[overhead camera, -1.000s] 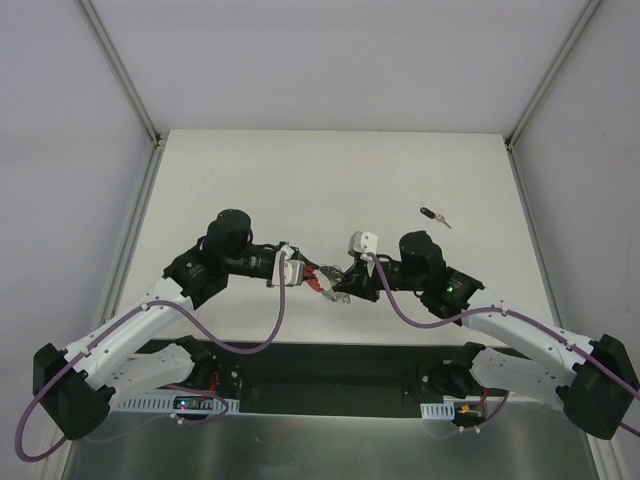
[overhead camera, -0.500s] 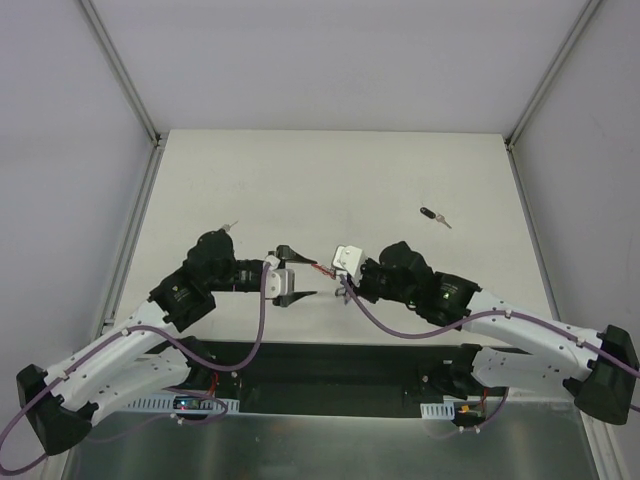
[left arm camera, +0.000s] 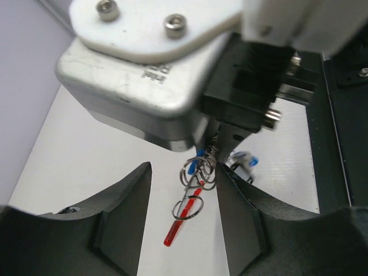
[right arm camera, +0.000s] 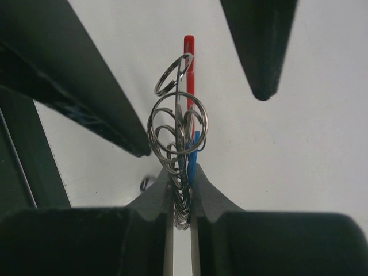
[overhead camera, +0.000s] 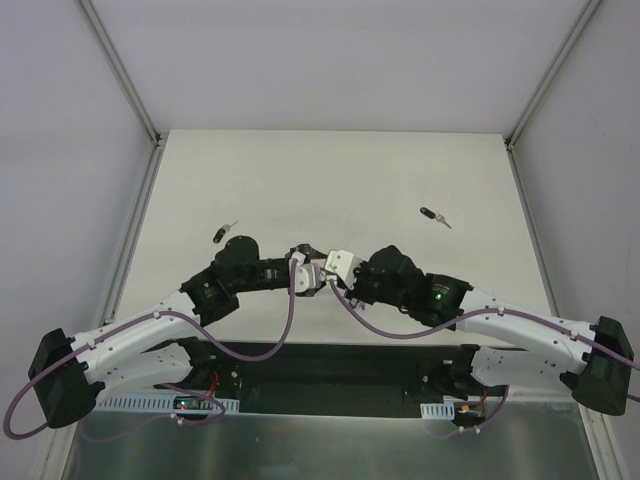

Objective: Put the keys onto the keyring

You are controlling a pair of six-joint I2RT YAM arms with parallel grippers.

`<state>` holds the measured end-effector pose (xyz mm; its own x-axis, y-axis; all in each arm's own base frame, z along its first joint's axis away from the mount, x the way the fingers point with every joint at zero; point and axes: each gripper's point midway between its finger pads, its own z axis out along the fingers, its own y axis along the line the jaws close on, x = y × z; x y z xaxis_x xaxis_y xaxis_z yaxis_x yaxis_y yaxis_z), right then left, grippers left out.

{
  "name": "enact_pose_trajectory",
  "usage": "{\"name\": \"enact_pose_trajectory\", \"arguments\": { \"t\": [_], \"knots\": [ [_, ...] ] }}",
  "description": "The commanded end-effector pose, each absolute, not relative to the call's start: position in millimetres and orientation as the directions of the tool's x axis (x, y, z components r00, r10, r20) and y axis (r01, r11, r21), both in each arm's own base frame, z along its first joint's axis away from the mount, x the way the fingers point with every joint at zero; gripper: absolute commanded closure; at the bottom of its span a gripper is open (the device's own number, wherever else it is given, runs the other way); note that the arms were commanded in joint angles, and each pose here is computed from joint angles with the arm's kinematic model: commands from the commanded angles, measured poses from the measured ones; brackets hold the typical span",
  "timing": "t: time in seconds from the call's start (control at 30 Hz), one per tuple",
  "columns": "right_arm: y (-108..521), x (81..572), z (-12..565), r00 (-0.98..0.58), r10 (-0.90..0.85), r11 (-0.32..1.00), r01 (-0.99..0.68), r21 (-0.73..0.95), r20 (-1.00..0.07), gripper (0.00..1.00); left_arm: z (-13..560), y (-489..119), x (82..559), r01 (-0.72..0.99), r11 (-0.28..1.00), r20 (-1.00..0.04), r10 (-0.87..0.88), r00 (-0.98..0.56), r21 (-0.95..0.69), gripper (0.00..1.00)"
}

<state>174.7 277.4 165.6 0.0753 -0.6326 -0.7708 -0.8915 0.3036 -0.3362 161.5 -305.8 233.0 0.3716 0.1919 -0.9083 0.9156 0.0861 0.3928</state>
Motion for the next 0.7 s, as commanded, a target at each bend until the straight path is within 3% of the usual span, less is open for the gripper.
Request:
{"name": "enact_pose_trajectory", "arguments": {
  "t": [0.0,0.17,0.27,0.37,0.57,0.67],
  "knots": [
    [289.0,182.7,192.8,0.113,-0.591,0.333,-0.867,-0.37,-0.798,0.98,247.4,-310.9,179.8,0.884,0.205,-0.905,0.155,0.396,0.421,0.52],
    [289.9,182.6,193.8,0.117,-0.587,0.337,-0.864,-0.373,-0.801,0.98,235.3,-316.7,177.7,0.902,0.174,-0.915,0.165,0.369,0.395,0.55],
    [288.8,185.1,195.2,0.112,-0.577,0.361,-0.854,-0.375,-0.809,0.98,228.5,-316.4,173.6,0.92,0.165,-0.93,0.166,0.328,0.355,0.64],
    [286.8,188.0,195.3,0.107,-0.57,0.384,-0.842,-0.379,-0.815,0.98,223.5,-312.1,170.6,0.928,0.176,-0.939,0.167,0.3,0.328,0.86],
    [286.7,190.3,187.5,0.092,-0.568,0.403,-0.836,-0.373,-0.818,0.97,222.7,-303.0,164.4,0.932,0.209,-0.953,0.138,0.27,0.295,0.9],
    [288.6,188.2,187.1,0.085,-0.551,0.408,-0.84,-0.357,-0.83,0.94,217.9,-297.8,166.0,0.927,0.241,-0.956,0.131,0.262,0.287,1.0]
  ]
}}
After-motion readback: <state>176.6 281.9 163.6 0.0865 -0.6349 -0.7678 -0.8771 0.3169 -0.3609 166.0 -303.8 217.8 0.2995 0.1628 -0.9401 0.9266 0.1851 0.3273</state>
